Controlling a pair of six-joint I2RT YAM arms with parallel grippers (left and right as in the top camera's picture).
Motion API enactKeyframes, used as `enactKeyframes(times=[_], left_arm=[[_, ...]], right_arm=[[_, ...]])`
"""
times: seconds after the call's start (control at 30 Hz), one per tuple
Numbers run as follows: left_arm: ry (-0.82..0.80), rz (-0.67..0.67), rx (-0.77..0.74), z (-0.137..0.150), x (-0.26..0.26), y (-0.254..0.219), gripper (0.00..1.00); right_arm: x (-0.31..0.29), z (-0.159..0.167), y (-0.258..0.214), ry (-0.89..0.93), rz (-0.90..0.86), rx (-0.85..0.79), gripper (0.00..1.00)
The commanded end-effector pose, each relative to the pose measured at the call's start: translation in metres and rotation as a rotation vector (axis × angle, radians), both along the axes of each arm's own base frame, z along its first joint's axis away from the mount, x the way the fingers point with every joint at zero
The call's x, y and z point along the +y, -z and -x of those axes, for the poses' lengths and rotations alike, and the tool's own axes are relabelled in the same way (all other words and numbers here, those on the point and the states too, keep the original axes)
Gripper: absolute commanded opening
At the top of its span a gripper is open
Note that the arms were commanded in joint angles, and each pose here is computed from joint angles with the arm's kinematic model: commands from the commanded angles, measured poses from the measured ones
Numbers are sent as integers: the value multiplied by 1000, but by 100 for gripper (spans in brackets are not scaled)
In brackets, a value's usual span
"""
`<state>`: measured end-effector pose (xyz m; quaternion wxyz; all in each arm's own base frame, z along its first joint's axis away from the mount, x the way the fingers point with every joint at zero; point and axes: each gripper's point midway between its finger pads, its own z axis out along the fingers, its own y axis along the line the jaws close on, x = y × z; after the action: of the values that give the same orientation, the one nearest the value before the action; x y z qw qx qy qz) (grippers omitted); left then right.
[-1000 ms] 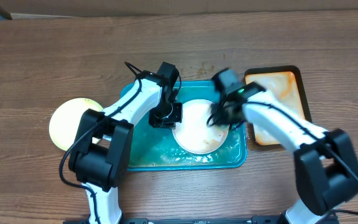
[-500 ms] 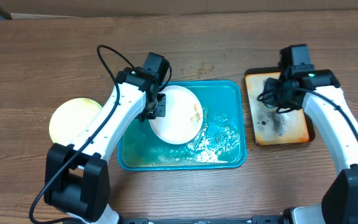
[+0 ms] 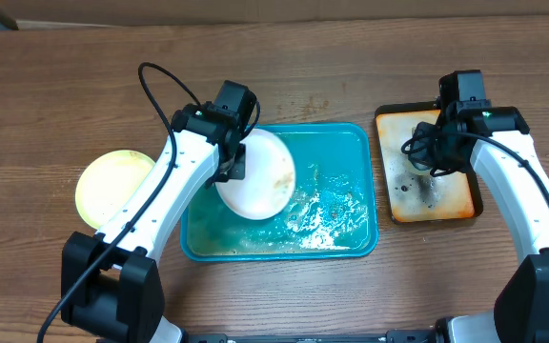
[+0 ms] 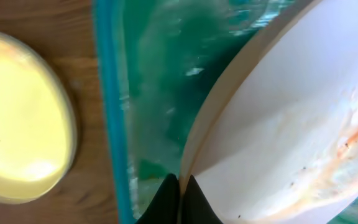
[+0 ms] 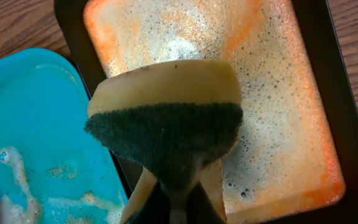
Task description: Clean dirty plates on tray and stack at the side
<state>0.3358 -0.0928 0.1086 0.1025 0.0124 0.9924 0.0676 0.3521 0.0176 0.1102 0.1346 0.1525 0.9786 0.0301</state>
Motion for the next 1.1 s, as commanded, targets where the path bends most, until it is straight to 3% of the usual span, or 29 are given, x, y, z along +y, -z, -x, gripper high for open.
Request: enactKeyframes(times=[0.0, 0.1, 0.27, 0.47, 0.6, 0.77, 1.0, 1.07], left_arm=[[178, 220, 46, 11, -45, -5, 4], [158, 176, 39, 9, -36, -5, 4], [-45, -25, 26, 15, 7, -6, 4], [48, 126, 135, 33, -18, -1, 4], [-2, 115, 101, 26, -14, -2, 4], [38, 253, 112, 24, -38, -3, 4], [-47, 188, 290, 67, -18, -1, 4], [-53, 169, 267, 62, -14, 0, 4]], right_arm=[[-1, 1, 2, -1, 7, 7, 4], [-1, 4, 3, -1, 8, 17, 4], [-2, 6, 4, -4, 9, 27, 4], [-1, 6, 4, -5, 9, 27, 4], [-1, 7, 4, -5, 9, 30, 4], [-2, 9, 4, -5, 10, 40, 4], [-2, 9, 4, -5, 10, 40, 4], [-2, 9, 4, -5, 10, 41, 4]])
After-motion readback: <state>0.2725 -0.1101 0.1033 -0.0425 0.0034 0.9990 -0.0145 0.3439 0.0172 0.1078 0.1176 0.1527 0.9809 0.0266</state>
